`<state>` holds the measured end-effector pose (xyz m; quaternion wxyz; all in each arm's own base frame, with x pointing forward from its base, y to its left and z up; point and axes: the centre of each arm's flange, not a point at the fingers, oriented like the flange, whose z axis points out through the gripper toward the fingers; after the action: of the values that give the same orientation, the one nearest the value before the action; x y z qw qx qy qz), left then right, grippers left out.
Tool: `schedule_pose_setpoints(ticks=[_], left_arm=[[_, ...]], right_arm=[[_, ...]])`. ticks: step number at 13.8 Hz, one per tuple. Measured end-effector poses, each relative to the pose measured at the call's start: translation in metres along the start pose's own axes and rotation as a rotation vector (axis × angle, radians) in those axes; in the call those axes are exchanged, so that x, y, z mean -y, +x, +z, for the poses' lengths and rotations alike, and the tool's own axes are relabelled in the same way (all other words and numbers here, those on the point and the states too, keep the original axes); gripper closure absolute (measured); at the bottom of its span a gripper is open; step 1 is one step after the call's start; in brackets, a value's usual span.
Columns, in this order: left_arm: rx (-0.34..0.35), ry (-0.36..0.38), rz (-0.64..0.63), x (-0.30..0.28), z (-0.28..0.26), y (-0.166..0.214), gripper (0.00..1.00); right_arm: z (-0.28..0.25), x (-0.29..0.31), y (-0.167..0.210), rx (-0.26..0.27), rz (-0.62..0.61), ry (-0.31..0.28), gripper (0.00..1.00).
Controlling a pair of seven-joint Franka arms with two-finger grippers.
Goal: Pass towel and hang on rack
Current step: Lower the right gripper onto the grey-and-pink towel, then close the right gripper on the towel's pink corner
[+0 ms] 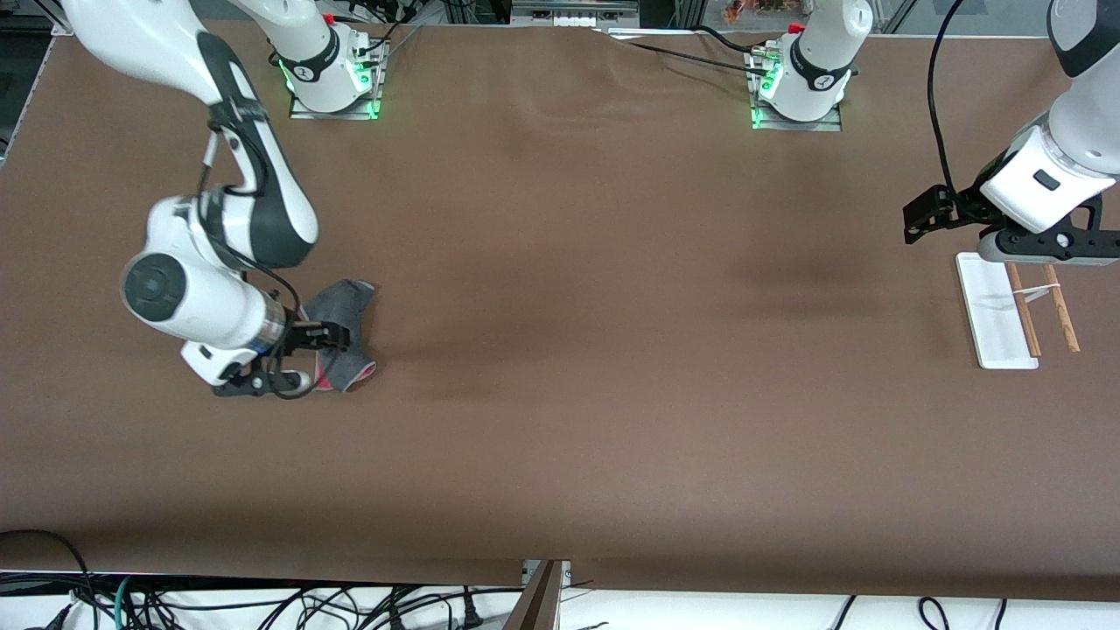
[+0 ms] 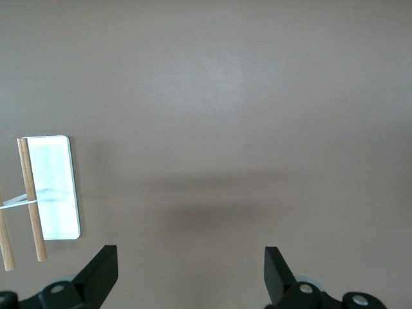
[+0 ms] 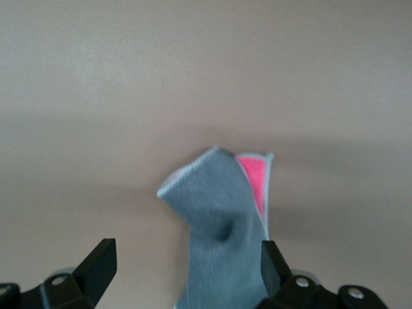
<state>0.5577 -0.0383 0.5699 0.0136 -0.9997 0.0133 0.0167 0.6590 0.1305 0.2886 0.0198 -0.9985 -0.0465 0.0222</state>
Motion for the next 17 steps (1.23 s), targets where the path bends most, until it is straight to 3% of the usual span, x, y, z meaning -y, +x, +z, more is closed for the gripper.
schedule_pose_setpoints(ticks=[7,11,13,14,17], left_arm=[[0.0,0.0,0.0,0.0,0.0,0.0,0.0],[0.0,0.0,0.0,0.0,0.0,0.0,0.0],[0.0,0.0,0.0,0.0,0.0,0.0,0.0],[0.0,0.0,0.0,0.0,0.0,0.0,0.0],[0.001,0.0,0.0,0.0,0.0,0.0,0.0]], right_arm=[[0.067,-0.007,0.018,-0.089,-0.068,-0.014,0.03],[0.082,-0.013,0.021,-0.108,-0.098,-0.02,0.06],[0.084,-0.015,0.021,-0.106,-0.107,-0.021,0.1],[0.085,-0.015,0.021,-0.104,-0.113,-0.021,0.17],[0.089,-0.016,0.021,-0.099,-0.125,-0.022,0.21]])
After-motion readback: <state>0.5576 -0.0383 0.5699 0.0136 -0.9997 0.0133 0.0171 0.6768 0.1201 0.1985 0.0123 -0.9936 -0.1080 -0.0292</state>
